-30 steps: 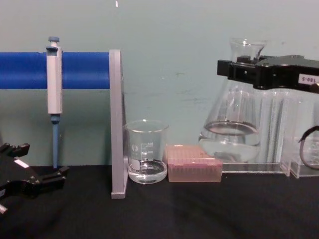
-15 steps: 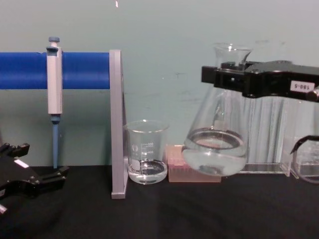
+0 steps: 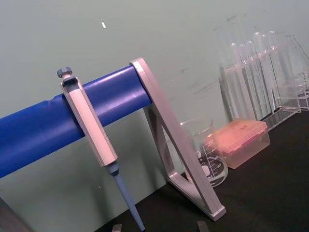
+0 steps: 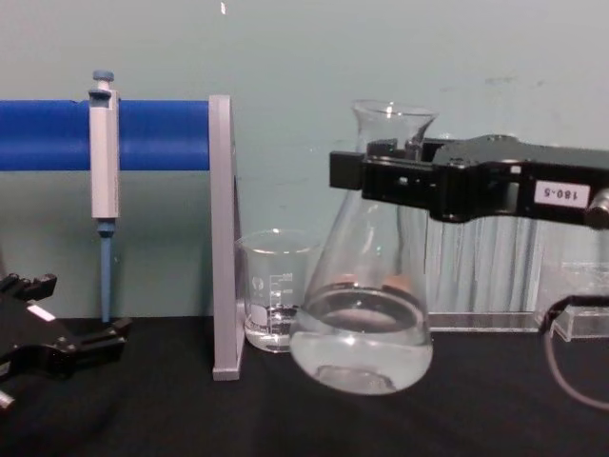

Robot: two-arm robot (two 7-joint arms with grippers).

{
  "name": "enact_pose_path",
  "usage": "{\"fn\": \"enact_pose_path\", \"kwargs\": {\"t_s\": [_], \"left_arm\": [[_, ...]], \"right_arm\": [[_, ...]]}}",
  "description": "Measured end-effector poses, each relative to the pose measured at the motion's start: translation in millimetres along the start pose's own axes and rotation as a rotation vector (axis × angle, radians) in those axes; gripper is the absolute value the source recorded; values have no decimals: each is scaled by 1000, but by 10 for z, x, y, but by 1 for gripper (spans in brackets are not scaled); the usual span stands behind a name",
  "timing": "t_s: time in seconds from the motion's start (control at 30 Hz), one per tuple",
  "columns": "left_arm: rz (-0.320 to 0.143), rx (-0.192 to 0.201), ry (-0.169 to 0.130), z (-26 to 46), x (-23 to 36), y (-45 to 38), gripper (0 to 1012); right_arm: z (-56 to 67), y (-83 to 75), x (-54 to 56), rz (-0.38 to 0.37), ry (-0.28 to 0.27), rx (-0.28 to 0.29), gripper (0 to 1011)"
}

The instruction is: Grasp the erlenmeyer flask with one hand, shake it three times, then place it back.

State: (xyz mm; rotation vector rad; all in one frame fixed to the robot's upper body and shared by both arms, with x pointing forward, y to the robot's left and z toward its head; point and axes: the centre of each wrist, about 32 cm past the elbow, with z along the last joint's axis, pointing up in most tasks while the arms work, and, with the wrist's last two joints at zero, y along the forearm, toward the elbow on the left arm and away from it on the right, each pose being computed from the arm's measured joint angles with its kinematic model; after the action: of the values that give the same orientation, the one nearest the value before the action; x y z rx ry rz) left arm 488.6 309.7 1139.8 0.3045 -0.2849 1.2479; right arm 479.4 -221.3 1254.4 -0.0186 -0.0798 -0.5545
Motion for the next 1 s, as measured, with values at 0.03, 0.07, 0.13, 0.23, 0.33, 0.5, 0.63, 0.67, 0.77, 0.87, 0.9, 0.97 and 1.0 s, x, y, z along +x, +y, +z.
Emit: {"fn": "enact_pose_path", "kwargs": {"t_s": [0.03, 0.07, 0.13, 0.23, 0.33, 0.5, 0.63, 0.67, 0.77, 0.87, 0.9, 0.97, 1.0], "left_arm": [[0, 0, 0, 0, 0, 0, 1001], [0, 0, 0, 0, 0, 0, 1001], [0, 0, 0, 0, 0, 0, 1001], [0, 0, 0, 0, 0, 0, 1001], [0, 0, 0, 0, 0, 0, 1001], [0, 0, 0, 0, 0, 0, 1001], [0, 0, 0, 0, 0, 0, 1001], [0, 0, 0, 0, 0, 0, 1001], [0, 0, 0, 0, 0, 0, 1001], [0, 0, 0, 0, 0, 0, 1001], [0, 0, 0, 0, 0, 0, 1001], [0, 0, 0, 0, 0, 0, 1001], [0, 0, 0, 0, 0, 0, 1001]], "right_arm": [[0, -5, -16, 17, 0, 1, 451], [1, -6, -23, 26, 0, 2, 450], [1, -10, -35, 41, 0, 3, 450], [0, -18, -61, 73, 0, 5, 450], [2, -27, -82, 101, -2, 8, 450], [-1, -41, -114, 136, -4, 11, 450], [-3, -44, -129, 152, -5, 11, 451], [-2, -45, -136, 159, -5, 11, 450], [1, -45, -144, 171, -7, 10, 451], [3, -48, -146, 179, -9, 10, 450], [4, -47, -147, 181, -9, 11, 451], [5, -47, -149, 188, -11, 11, 450], [6, -48, -148, 190, -12, 11, 450]]}}
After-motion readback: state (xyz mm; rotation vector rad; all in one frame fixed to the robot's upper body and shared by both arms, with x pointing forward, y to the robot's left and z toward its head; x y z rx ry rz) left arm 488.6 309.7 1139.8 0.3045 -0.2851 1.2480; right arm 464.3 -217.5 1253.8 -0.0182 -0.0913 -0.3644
